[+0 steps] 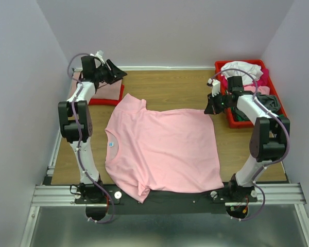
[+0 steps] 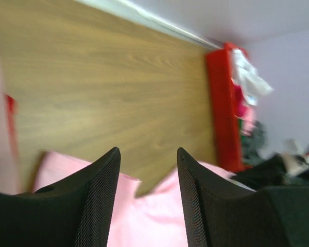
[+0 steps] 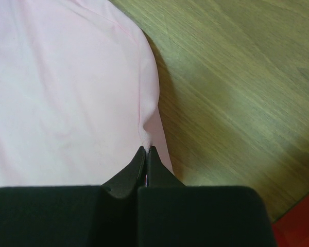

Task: Fold and stack the t-shirts
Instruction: Flatten the tshirt out

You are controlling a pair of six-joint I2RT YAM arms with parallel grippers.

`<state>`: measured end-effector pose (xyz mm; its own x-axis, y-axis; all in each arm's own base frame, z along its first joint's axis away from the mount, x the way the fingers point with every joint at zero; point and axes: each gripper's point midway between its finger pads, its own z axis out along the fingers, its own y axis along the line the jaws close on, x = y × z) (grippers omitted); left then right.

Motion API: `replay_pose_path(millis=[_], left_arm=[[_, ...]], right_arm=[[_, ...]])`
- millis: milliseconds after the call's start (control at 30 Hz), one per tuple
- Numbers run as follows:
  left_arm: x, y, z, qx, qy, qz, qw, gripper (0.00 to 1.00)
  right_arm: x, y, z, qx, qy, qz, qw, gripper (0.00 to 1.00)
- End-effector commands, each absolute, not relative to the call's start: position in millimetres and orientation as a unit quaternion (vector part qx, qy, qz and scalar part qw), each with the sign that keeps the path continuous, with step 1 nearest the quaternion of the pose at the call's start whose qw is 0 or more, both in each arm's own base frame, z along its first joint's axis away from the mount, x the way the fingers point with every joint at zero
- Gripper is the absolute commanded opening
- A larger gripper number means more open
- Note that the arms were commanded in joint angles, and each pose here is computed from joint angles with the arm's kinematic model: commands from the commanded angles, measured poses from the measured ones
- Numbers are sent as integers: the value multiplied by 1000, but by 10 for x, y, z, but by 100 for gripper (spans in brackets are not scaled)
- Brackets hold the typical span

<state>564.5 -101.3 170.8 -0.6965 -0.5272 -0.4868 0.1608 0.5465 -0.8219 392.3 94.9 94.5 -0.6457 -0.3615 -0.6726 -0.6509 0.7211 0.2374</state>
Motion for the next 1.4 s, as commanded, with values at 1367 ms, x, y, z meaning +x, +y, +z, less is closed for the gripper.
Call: replay_pose_path(millis=[1367], left_arm=[[5633,-1006,510,147,934,-6,326,44]], right_arm=[[3868,903,890,-289,876,239,303,0]])
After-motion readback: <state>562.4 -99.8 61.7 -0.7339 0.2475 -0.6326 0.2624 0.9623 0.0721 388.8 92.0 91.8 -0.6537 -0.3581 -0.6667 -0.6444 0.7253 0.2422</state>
